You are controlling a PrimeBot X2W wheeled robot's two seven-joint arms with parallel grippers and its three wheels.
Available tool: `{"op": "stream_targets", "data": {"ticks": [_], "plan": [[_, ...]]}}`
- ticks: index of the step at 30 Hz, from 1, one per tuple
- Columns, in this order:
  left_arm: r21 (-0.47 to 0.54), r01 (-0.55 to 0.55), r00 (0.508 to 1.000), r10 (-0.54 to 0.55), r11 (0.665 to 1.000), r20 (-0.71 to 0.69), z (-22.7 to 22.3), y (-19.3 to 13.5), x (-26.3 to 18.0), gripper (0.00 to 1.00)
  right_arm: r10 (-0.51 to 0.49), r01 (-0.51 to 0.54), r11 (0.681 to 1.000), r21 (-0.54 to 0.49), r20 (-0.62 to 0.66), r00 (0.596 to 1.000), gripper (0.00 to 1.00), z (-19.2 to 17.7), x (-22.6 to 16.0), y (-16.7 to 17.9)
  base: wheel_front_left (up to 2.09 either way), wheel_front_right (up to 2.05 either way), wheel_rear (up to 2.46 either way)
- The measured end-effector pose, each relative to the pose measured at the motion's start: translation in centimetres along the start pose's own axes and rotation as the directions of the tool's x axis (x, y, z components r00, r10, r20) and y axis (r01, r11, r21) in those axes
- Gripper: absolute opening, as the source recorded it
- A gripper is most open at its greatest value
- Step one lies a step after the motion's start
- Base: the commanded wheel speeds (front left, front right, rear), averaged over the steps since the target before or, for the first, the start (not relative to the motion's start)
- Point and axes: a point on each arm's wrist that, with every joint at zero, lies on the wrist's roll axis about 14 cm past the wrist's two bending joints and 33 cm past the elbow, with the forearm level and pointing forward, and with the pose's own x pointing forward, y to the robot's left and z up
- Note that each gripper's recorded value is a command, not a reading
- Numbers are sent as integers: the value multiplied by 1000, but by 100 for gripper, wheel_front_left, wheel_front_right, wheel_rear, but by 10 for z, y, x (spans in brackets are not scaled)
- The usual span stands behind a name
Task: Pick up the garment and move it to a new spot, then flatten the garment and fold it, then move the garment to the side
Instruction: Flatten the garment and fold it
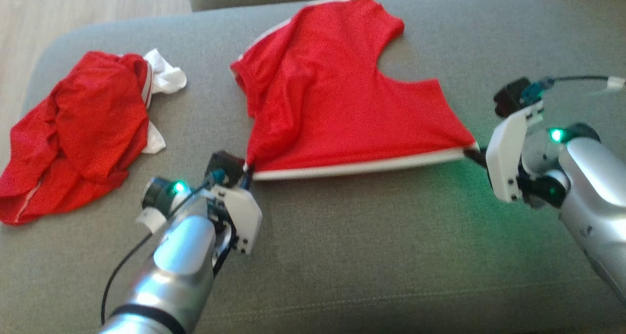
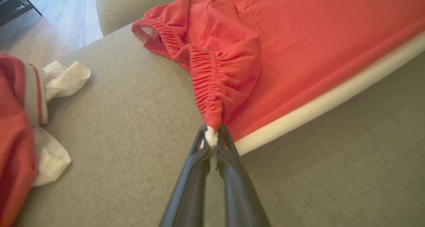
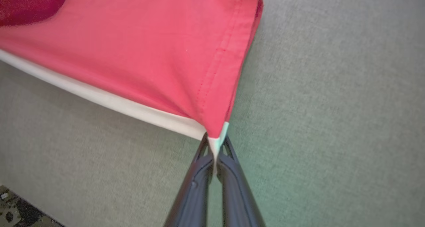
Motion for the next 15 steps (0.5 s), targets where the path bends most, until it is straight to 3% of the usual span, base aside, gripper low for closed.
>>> {"op": "stream_targets", "data": {"ticks": [10,15], "plan": [[-95,59,997,-62,994,-37,-35,-35,-43,0,79,-81,997,-2,-161,984,0,-63,-40,17,0,0,0],[-124,78,997,-80,989,-17,-37,-45,-53,0,109,-108,994,15,-203,973,0,-77,-56,19,0,0,0]]}}
